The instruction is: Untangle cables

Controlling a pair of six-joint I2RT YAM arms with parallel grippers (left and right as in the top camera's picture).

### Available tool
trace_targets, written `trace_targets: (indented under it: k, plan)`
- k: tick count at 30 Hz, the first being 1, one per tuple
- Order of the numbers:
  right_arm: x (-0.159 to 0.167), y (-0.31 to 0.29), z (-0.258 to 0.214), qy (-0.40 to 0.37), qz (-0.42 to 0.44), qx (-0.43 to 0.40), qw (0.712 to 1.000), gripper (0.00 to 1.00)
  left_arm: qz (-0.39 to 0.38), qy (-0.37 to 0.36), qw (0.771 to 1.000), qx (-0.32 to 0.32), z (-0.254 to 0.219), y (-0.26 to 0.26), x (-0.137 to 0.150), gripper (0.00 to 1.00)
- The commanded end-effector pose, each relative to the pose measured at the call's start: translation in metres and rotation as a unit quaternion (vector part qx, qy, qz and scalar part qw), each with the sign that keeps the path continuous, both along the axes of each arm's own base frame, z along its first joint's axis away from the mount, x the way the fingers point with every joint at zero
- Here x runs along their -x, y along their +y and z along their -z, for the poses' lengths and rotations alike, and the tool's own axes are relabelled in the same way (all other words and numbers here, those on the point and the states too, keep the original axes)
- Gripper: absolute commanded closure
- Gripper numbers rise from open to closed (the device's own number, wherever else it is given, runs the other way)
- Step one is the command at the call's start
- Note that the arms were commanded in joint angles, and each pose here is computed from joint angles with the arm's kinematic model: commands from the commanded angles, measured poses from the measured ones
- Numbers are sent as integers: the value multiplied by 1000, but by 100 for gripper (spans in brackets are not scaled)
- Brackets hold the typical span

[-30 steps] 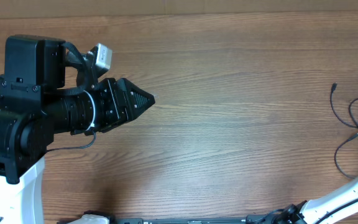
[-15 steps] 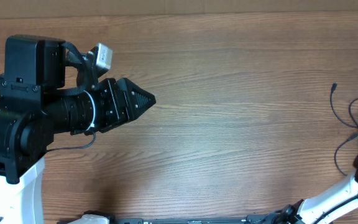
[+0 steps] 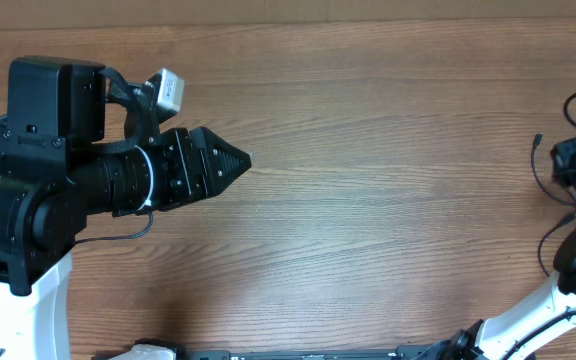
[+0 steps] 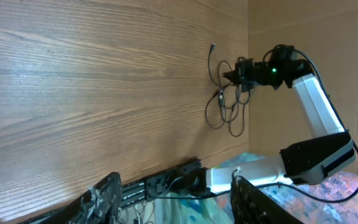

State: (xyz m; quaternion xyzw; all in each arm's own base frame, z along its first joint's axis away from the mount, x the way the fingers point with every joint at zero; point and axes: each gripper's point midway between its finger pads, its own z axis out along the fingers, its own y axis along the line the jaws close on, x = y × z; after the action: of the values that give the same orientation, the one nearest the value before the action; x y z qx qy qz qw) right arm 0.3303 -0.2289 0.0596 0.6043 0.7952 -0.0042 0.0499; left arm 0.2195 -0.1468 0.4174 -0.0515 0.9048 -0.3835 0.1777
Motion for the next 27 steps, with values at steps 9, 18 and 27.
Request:
trace_targets:
  k: [9, 18, 27]
  plan:
    - [39, 6, 61, 46, 18, 27, 998, 96, 12, -8, 1000, -1, 0, -1, 1, 44]
    - [44, -31, 61, 44, 44, 94, 994, 96, 15, -5, 1000, 7, -2, -3, 3, 48]
    - [68, -92, 60, 27, 86, 140, 986, 96, 25, 10, 999, 38, -8, -10, 9, 53]
